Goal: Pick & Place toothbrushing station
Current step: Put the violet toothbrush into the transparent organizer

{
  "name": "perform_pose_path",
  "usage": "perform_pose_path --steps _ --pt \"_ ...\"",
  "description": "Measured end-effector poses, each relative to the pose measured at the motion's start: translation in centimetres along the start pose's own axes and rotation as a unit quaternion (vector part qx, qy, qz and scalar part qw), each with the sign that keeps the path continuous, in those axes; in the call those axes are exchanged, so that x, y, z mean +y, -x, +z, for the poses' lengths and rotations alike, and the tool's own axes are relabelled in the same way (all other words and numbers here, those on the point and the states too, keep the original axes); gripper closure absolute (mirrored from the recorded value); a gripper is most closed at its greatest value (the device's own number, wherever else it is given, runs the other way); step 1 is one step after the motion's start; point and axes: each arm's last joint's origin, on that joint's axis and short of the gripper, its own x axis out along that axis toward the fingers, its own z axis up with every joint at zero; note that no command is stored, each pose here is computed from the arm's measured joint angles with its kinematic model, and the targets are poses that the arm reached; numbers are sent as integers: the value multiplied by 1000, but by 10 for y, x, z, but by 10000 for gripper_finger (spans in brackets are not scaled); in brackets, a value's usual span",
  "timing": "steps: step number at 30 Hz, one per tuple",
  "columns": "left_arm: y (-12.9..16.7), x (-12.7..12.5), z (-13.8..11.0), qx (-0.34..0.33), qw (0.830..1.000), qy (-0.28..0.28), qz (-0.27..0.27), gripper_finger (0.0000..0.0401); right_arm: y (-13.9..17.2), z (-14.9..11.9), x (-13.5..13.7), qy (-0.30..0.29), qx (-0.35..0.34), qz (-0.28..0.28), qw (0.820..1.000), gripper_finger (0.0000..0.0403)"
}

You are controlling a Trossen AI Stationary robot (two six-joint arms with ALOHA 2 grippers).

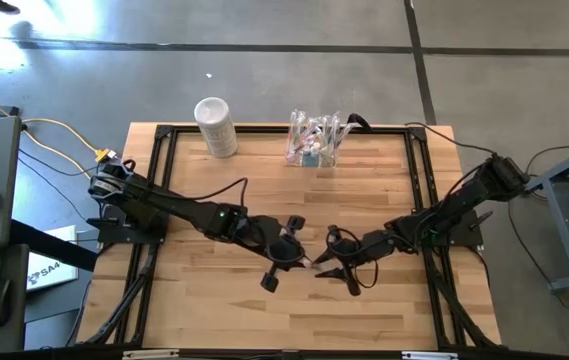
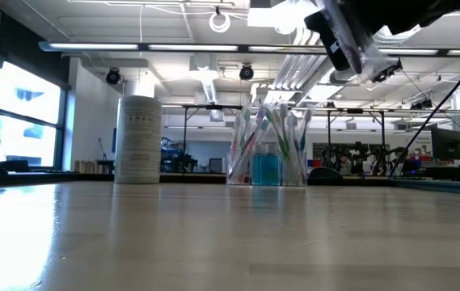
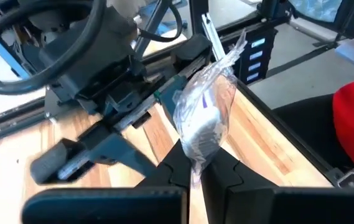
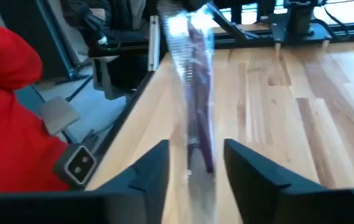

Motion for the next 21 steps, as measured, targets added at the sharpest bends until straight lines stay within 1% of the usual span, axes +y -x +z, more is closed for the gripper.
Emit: perform_pose_path --steps 3,4,6,9,11,13,15,18,21 --pt "2 0 -3 20 1000 10 -1 395 2 1 -1 0 -4 -21 1000 225" --pt "6 0 -3 33 999 11 7 395 4 3 -2 0 -5 -36 999 217" --pt "16 3 3 44 998 10 35 395 12 9 -3 -11 -16 -67 998 207" --pt "40 8 13 53 995 4 82 395 28 16 -6 -19 -18 -114 993 204" --pt "57 16 14 70 990 -4 118 395 40 23 -5 -29 -28 -126 991 206" --pt "70 28 13 88 984 -2 157 395 49 27 -5 -38 -34 -131 990 210" --pt "85 45 9 110 976 13 188 395 55 29 -3 -45 -35 -127 990 214" --pt "93 80 1 115 963 50 237 395 57 31 -2 -45 -41 -124 990 219" --pt "99 116 -13 125 946 84 287 395 57 30 0 -43 -38 -122 991 222"
